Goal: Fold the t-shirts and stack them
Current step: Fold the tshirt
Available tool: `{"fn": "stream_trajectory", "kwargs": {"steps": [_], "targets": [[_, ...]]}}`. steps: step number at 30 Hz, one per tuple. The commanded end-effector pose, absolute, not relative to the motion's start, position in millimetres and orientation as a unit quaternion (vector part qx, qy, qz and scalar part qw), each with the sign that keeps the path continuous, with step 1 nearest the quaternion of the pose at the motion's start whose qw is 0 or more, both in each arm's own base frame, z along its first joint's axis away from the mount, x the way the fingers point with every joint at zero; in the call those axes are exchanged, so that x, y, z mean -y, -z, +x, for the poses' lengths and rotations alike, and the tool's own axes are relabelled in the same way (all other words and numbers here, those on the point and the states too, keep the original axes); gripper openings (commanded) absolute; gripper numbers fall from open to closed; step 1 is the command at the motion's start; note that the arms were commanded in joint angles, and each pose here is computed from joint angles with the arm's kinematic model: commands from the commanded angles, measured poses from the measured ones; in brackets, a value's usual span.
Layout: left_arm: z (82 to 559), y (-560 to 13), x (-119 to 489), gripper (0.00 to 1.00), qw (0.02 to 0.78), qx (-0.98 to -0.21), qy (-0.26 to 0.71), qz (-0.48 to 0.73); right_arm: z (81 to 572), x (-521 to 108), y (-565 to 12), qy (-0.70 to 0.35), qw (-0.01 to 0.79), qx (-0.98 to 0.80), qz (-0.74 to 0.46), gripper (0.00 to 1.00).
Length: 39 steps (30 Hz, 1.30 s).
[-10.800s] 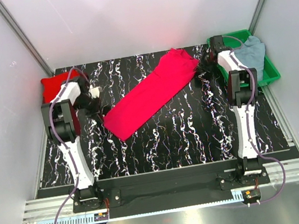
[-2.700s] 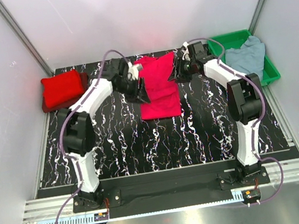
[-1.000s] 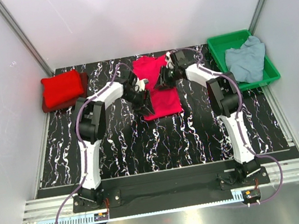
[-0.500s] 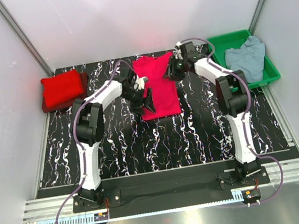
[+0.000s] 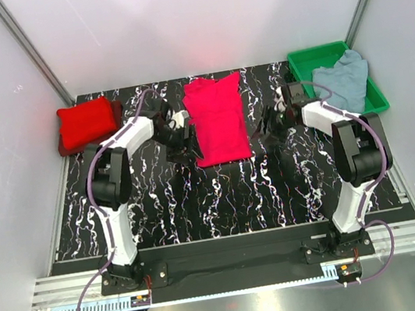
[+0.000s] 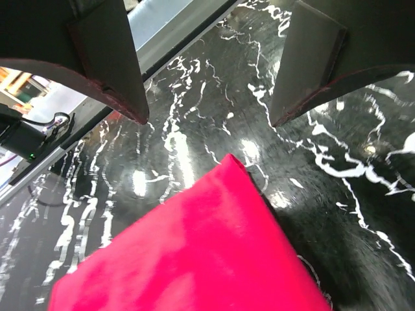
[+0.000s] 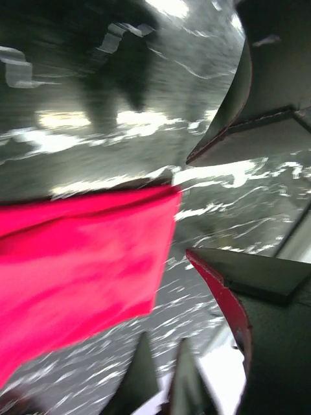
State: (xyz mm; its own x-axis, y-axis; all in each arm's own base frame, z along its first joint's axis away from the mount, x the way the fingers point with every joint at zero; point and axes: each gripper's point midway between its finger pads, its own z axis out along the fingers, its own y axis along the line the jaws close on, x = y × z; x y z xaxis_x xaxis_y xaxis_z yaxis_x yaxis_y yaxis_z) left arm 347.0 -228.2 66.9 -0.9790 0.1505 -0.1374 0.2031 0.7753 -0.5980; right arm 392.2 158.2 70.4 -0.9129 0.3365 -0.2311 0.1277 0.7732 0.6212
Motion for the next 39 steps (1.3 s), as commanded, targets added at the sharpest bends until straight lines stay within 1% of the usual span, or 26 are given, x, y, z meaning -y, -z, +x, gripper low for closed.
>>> {"fn": "stream_trajectory", "kwargs": {"steps": [1,2,8,9,16,25,29,35,37,39], "targets": [[351.3,-60.1,235.4,0.79,0.037,-0.939,0.331,0.087,373.7,-171.3,-72.9,-0.353,0.152,-0.915,0.120,0.60],[351.1,-53.2,235.9,0.76,0.030,-0.940,0.330,0.087,372.3,-171.7,-71.5,-0.355,0.152,-0.915,0.119,0.59],[357.9,-41.0,239.4,0.71,0.025,-0.939,0.332,0.084,369.4,-174.9,-60.0,-0.364,0.135,-0.913,0.124,0.57],[357.8,-40.3,241.4,0.68,0.024,-0.938,0.337,0.084,370.6,-174.3,-58.1,-0.363,0.134,-0.913,0.126,0.56],[353.8,-33.2,248.4,0.66,0.013,-0.935,0.342,0.087,390.1,-180.1,-45.9,-0.368,0.129,-0.911,0.131,0.54],[355.0,-27.8,251.3,0.63,0.006,-0.934,0.346,0.084,389.1,-186.3,-27.8,-0.366,0.104,-0.916,0.130,0.50],[354.1,-26.7,252.5,0.60,0.002,-0.933,0.350,0.083,384.1,-193.1,-24.8,-0.374,0.088,-0.915,0.125,0.47],[352.7,-26.2,253.1,0.60,-0.002,-0.932,0.353,0.079,374.6,-202.4,-25.4,-0.380,0.068,-0.914,0.123,0.42],[352.7,-26.6,253.7,0.58,-0.003,-0.932,0.355,0.079,370.7,-203.8,-23.0,-0.380,0.064,-0.914,0.124,0.40],[352.5,-27.4,255.6,0.54,-0.003,-0.930,0.359,0.080,368.4,-206.6,-23.0,-0.383,0.062,-0.914,0.122,0.35]]}}
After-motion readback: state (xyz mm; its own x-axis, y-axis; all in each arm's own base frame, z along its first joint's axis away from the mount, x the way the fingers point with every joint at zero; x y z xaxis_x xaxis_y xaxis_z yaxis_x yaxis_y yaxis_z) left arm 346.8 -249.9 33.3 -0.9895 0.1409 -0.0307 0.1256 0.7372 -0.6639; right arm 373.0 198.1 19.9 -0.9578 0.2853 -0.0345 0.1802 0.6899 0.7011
